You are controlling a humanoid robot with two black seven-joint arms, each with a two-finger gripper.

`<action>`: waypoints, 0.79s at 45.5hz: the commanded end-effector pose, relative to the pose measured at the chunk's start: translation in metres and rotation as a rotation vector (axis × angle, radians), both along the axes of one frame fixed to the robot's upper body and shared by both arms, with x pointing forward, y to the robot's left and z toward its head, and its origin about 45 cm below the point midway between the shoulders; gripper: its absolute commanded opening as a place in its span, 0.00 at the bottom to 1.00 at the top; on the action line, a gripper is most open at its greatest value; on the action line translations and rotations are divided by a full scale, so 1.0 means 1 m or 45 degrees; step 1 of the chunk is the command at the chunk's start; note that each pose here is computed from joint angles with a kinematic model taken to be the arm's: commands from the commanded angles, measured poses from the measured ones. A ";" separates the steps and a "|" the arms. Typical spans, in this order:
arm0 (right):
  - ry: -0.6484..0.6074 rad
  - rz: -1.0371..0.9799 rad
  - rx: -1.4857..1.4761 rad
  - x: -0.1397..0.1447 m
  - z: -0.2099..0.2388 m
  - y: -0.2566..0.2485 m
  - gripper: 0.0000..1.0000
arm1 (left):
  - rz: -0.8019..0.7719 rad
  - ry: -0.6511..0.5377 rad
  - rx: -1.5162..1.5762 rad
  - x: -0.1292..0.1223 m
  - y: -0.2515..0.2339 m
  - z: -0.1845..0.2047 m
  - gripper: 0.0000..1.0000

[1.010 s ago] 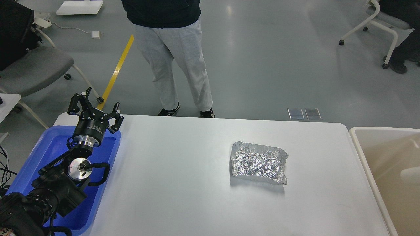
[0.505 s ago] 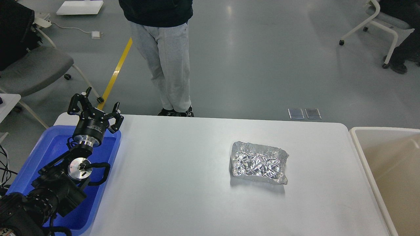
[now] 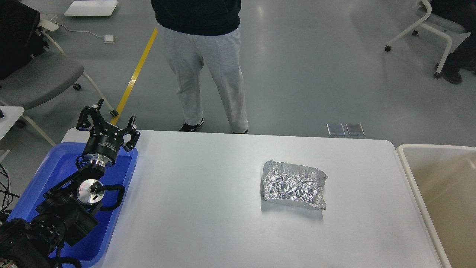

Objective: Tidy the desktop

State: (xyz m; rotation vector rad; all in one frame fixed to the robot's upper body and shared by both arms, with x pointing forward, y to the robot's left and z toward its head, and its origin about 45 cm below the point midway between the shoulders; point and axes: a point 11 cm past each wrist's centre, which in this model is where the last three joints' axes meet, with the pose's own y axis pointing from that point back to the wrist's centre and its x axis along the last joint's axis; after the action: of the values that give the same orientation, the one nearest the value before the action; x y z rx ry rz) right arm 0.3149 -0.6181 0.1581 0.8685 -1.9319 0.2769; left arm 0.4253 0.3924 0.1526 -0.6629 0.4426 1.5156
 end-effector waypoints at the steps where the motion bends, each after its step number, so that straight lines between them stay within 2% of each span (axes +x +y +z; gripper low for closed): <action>1: 0.010 0.031 0.104 0.004 -0.002 0.001 1.00 | 0.000 0.000 0.000 0.000 0.000 0.000 1.00; 5: -0.040 0.060 0.222 0.016 0.004 0.005 1.00 | 0.002 0.001 0.001 0.000 0.000 0.000 1.00; 11: -0.324 0.001 0.469 0.033 0.034 -0.002 1.00 | 0.000 0.000 0.000 0.000 0.000 0.000 1.00; 18: -0.477 0.056 0.679 0.047 0.048 0.003 1.00 | 0.001 -0.001 -0.001 0.000 0.000 0.000 1.00; 25: -0.707 0.086 0.894 0.057 0.069 0.003 1.00 | 0.000 0.000 0.000 0.000 0.000 0.000 1.00; 30: -0.774 0.217 1.055 0.077 0.084 0.025 1.00 | 0.001 -0.001 -0.001 0.000 0.000 0.000 1.00; 36: -0.831 0.447 1.283 0.101 0.109 0.079 1.00 | 0.001 -0.001 -0.001 0.000 0.000 0.000 1.00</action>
State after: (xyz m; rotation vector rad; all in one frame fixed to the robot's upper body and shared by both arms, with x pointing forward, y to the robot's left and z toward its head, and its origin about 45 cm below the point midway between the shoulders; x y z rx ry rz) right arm 0.3829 -0.5977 0.2241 1.5153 -2.5192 -0.1856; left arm 0.4253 0.3925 0.1527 -0.6643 0.4425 1.5157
